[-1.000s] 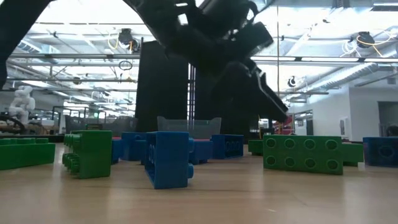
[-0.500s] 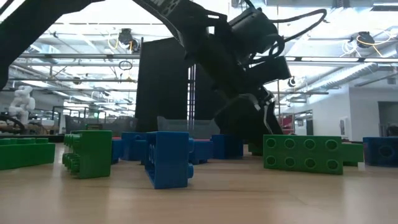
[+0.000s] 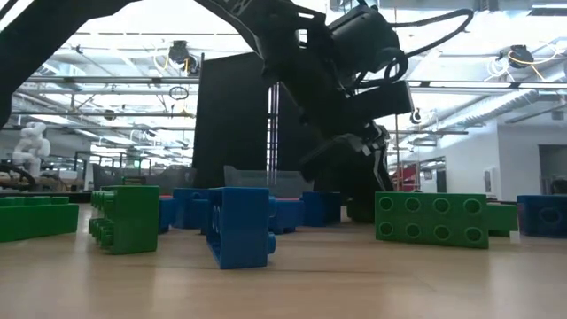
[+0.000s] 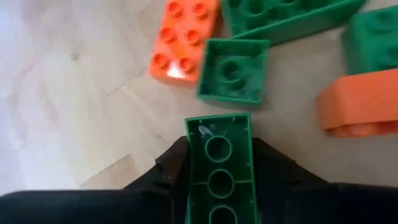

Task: Sort blocks
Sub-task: Put the green gamepiece into the top left black bin

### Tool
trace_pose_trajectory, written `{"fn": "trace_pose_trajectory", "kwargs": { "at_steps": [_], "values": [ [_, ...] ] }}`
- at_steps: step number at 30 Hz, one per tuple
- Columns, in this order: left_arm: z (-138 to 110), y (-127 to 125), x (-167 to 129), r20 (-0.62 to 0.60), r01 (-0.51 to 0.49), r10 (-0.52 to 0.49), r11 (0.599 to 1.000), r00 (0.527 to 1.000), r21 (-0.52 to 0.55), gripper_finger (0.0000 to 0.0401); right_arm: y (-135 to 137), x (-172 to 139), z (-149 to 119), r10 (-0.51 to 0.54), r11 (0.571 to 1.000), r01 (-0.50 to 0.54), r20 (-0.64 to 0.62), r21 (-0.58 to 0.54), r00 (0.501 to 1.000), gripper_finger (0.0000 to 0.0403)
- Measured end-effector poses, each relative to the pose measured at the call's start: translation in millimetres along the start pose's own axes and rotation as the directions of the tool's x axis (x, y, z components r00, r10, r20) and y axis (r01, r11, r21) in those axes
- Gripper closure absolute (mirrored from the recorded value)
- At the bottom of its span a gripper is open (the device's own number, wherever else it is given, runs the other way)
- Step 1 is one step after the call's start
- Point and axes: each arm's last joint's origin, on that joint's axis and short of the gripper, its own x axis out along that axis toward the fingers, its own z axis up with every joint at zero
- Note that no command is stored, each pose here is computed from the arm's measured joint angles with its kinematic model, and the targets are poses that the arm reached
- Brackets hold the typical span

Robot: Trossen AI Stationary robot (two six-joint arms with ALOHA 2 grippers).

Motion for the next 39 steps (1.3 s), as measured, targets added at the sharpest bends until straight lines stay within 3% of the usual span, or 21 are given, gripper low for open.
{"fn": "trace_pose_trajectory", "kwargs": {
  "at_steps": [10, 14, 18, 23, 30, 34, 39],
  "values": [
    [18.2, 0.1, -19.5, -0.088, -0.113, 0.114, 0.993, 0.990, 0.023, 0.0284, 0.0, 0.0, 0.0, 0.000, 1.000, 0.000, 0.000, 0.003, 1.000, 0.0403],
    [42.8, 14.8, -50.4, -0.056, -0.166, 0.163, 0.984, 0.985, -0.059, 0.0284, -0.1, -0.1, 0.0, -0.002, 1.000, 0.002, 0.001, -0.001, 1.000, 0.0403],
    [53.2, 34.4, -79.0, -0.018, -0.199, 0.200, 0.953, 0.980, -0.227, 0.0284, -0.2, 0.0, 0.0, -0.004, 1.000, 0.004, 0.002, -0.020, 1.000, 0.0403],
    [38.6, 70.3, -132.4, -0.105, -0.333, 0.320, 0.842, 0.942, -0.425, 0.0284, -0.3, -0.2, 0.1, -0.007, 1.000, 0.007, 0.005, -0.022, 1.000, 0.0403],
    [-24.2, 109.3, -188.1, -0.417, -0.481, 0.287, 0.721, 0.862, -0.499, 0.0284, 0.0, -0.2, 0.7, -0.004, 1.000, 0.004, 0.010, -0.018, 1.000, 0.0403],
    [-61.2, 124.8, -217.6, -0.511, -0.582, 0.305, 0.584, 0.803, -0.566, 0.0284, 0.1, -0.2, 0.9, -0.002, 1.000, 0.002, 0.012, -0.016, 1.000, 0.0403],
    [-116.9, 123.3, -247.8, -0.626, -0.699, 0.313, 0.360, 0.714, -0.618, 0.0284, 0.1, -0.2, 0.8, -0.002, 1.000, 0.002, 0.011, -0.017, 1.000, 0.0403]
  ]
}}
